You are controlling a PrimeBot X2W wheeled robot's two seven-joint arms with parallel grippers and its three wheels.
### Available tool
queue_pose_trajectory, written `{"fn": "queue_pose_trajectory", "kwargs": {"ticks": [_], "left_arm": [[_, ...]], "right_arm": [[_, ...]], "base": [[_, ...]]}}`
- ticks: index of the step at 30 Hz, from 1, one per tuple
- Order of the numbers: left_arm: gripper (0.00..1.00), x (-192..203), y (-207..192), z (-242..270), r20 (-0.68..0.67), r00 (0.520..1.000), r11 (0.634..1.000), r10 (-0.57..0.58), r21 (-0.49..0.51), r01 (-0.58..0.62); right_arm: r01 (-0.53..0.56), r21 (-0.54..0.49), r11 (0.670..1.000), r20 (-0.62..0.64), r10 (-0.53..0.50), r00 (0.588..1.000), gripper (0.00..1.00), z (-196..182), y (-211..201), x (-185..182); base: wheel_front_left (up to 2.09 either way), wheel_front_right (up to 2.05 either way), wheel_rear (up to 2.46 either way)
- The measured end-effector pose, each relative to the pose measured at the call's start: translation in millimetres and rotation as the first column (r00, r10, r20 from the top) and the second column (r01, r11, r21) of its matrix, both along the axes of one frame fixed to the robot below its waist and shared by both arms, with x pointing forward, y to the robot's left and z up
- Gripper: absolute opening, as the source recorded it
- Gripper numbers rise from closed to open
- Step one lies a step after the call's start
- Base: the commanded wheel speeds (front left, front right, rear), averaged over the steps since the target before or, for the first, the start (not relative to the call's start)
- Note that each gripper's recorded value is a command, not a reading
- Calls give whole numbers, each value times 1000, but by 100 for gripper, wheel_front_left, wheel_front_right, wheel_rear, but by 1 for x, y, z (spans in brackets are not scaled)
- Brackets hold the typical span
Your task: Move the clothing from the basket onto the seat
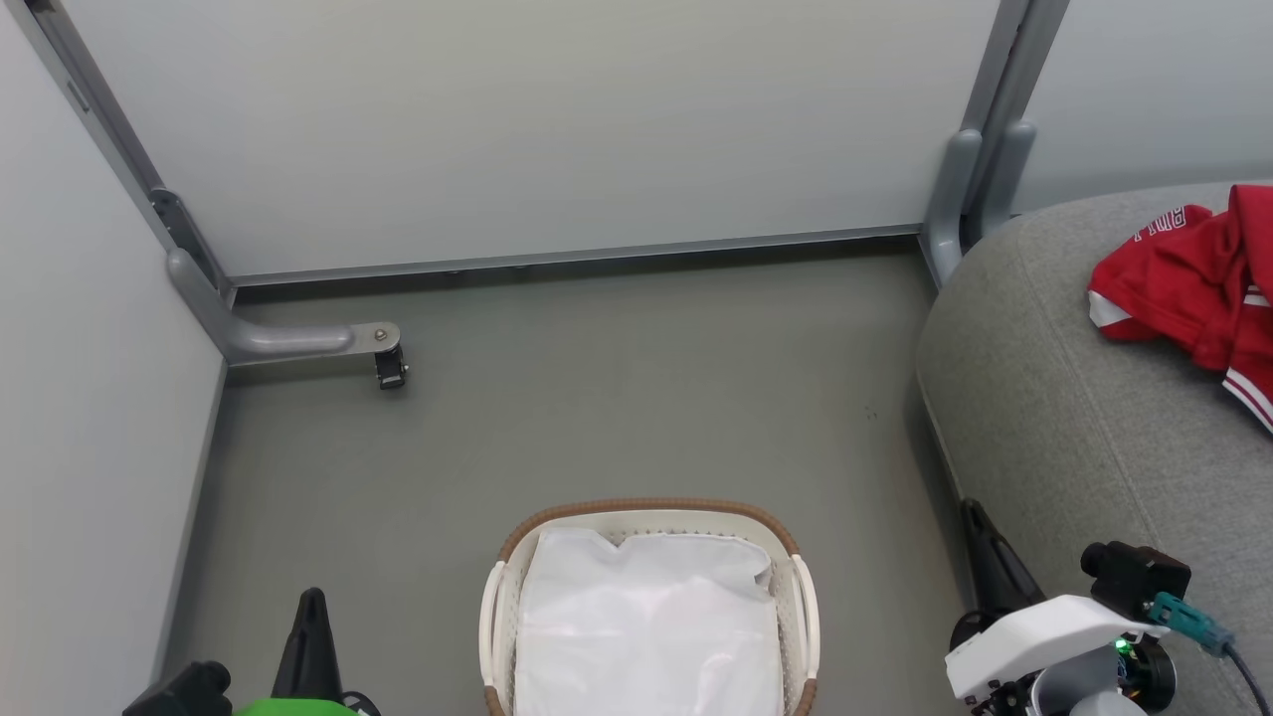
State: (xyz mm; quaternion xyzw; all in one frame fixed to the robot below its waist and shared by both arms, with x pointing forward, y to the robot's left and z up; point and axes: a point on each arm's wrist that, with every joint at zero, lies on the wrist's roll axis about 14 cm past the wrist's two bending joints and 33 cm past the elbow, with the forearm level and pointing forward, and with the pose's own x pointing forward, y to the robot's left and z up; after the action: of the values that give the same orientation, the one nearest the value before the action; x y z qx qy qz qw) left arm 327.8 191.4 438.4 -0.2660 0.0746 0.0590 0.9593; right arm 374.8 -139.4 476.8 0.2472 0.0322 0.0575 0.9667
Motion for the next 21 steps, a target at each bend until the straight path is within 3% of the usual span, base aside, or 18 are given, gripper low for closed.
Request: {"fn": "queue_pose_trajectory", "kwargs": {"ticks": [10,21], "left_arm": [[0,8,5,5,6,999,989,34,-145,-33],[0,16,6,10,12,998,958,55,-283,-49]], "right_arm": [[45,145,988,-35,-40,999,0,0,-10,2],[84,285,955,-68,-67,995,0,1,-19,4]], "base": [[0,0,0],[0,0,0]]}}
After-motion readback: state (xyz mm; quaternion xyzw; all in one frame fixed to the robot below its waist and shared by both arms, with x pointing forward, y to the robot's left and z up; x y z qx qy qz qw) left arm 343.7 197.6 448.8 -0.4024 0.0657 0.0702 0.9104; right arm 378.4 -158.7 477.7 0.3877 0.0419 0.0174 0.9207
